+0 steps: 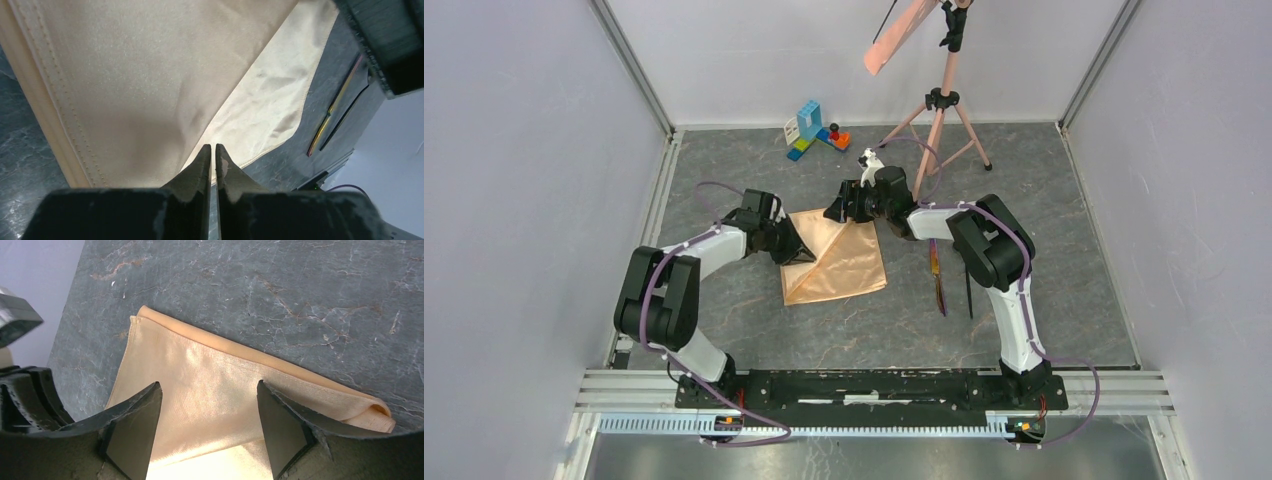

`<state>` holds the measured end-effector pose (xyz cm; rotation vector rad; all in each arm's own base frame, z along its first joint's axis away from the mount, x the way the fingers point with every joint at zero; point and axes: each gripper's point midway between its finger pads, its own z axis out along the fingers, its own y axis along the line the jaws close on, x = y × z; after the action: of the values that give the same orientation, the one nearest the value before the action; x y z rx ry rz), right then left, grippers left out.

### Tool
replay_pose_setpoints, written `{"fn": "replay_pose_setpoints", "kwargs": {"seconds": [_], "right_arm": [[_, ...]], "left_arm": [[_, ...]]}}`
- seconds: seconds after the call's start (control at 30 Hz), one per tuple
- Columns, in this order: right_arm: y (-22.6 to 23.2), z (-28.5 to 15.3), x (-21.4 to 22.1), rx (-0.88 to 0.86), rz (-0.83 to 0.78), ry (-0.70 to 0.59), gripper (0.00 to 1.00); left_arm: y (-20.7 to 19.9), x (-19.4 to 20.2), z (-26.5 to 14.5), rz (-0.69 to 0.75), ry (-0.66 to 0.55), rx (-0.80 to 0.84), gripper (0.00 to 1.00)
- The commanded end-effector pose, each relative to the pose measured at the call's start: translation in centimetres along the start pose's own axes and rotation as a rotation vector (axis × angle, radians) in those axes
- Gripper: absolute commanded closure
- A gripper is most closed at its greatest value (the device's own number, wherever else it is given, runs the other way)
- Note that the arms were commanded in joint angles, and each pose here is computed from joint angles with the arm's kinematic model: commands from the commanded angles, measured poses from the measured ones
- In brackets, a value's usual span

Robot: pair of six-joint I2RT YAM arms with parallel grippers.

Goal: Fold the napkin into a case and place the utensils inside
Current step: Smooth out the upper triangle-folded napkin at the center of the board.

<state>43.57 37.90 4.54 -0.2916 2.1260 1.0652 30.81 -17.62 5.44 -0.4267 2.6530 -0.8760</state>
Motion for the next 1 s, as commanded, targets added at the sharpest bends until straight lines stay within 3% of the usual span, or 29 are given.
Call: {"fn": "replay_pose_setpoints", "kwargs": {"seconds": [0.0,0.37,0.97], "right_arm": [[0.5,0.4,-0.2,-0.037,-0.016,-0.001,0.24],[0.5,0.6,-0.3,-0.042,-0.027,0.005,0.24],[0.1,0.9,-0.1,-0.031,-0.025,0.012,0.24]], "left_arm": [[-1.3,-0.4,0.3,-0.016,-0.013,0.082,0.88],[4.7,3.2,-0.8,-0.048,-0.035,-0.12,0.9],[8.4,6.2,-3.7,-0.085,-0.086,-0.252,0.89]]}}
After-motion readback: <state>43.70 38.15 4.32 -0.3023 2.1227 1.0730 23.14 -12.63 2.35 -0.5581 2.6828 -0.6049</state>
